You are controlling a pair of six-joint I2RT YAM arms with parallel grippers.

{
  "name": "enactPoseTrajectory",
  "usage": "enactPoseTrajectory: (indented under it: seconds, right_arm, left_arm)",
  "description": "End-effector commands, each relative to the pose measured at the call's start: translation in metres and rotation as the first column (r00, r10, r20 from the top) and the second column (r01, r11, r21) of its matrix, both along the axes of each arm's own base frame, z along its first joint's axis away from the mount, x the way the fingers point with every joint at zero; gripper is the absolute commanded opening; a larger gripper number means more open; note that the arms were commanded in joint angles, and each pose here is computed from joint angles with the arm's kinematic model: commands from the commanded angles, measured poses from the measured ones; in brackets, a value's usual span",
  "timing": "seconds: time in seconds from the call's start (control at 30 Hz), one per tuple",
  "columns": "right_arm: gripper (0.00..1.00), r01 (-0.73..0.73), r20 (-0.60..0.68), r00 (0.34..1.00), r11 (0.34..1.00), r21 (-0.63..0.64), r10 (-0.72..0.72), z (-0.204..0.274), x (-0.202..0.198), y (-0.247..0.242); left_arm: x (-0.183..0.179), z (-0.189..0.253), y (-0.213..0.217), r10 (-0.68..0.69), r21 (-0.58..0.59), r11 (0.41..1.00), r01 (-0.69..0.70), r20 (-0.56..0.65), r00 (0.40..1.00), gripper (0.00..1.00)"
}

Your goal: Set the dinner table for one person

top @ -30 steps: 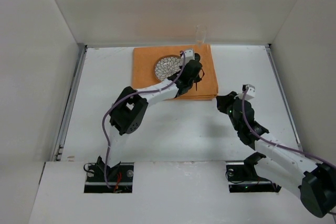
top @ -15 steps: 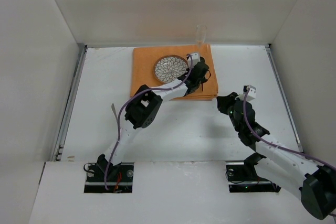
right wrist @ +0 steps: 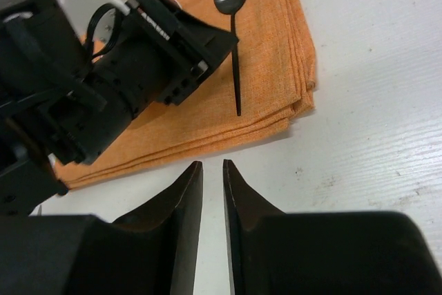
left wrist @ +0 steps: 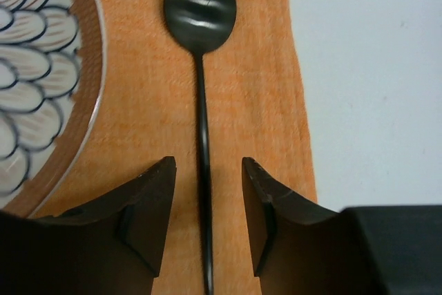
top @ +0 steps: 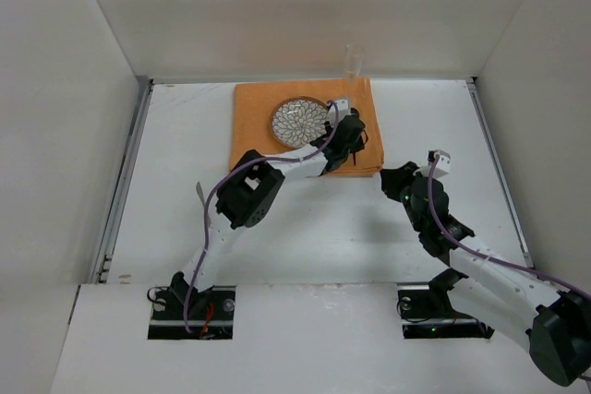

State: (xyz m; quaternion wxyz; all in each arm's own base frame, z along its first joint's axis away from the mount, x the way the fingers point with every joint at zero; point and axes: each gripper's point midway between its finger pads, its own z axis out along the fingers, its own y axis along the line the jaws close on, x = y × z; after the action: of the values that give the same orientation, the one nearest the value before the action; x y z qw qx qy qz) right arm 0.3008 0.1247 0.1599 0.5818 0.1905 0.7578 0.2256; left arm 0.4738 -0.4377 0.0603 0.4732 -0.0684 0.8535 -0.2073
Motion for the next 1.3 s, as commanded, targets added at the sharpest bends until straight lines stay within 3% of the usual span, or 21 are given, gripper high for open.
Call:
enactPoseTrajectory:
  seconds: [0.0,0.2,0.3,0.47,0.6,0.77,1.07,1.27]
  right_arm:
    - [0.26,0.003,0.034,0.999,1.000,0.023,-0.004,0.009,0.002,0.001]
    - [0.28,0.002,0.033,0.999,1.000,0.023,-0.002,0.009,0.003,0.002]
    - [0.29,-0.010,0.033,0.999,1.000,0.020,0.009,0.010,0.002,0.005]
    - [0.31,-0.033,0.034,0.999,0.999,0.016,0.033,0.011,0.001,0.013]
    - [0.31,-0.039,0.029,0.999,0.999,0.010,0.038,0.008,0.002,0.015]
    - [0.31,-0.050,0.022,0.999,0.999,0.003,0.050,0.007,0.003,0.019]
    - [0.32,-0.057,0.024,0.998,0.998,0.000,0.057,0.007,0.002,0.020]
    - [0.32,-0.066,0.030,0.997,0.998,0.005,0.066,0.009,0.002,0.023]
  left_arm:
    - [-0.014,0.114,0.002,-0.025,-0.105,0.994,0.044,0.178,0.984,0.42]
    - [-0.057,0.132,0.084,0.035,-0.079,0.997,-0.022,0.170,0.985,0.45]
    - [-0.085,0.112,0.156,0.109,0.023,0.993,-0.113,0.113,0.988,0.45]
    - [-0.149,0.059,0.310,0.364,0.273,0.899,-0.342,-0.030,0.931,0.42]
    - [-0.202,0.029,0.386,0.511,0.307,0.835,-0.457,-0.124,0.850,0.40]
    - [-0.239,0.007,0.415,0.594,0.294,0.799,-0.525,-0.242,0.768,0.40]
    - [-0.268,-0.035,0.425,0.620,0.312,0.784,-0.536,-0.397,0.677,0.32]
    - [-0.268,-0.040,0.419,0.589,0.284,0.808,-0.517,-0.410,0.696,0.31]
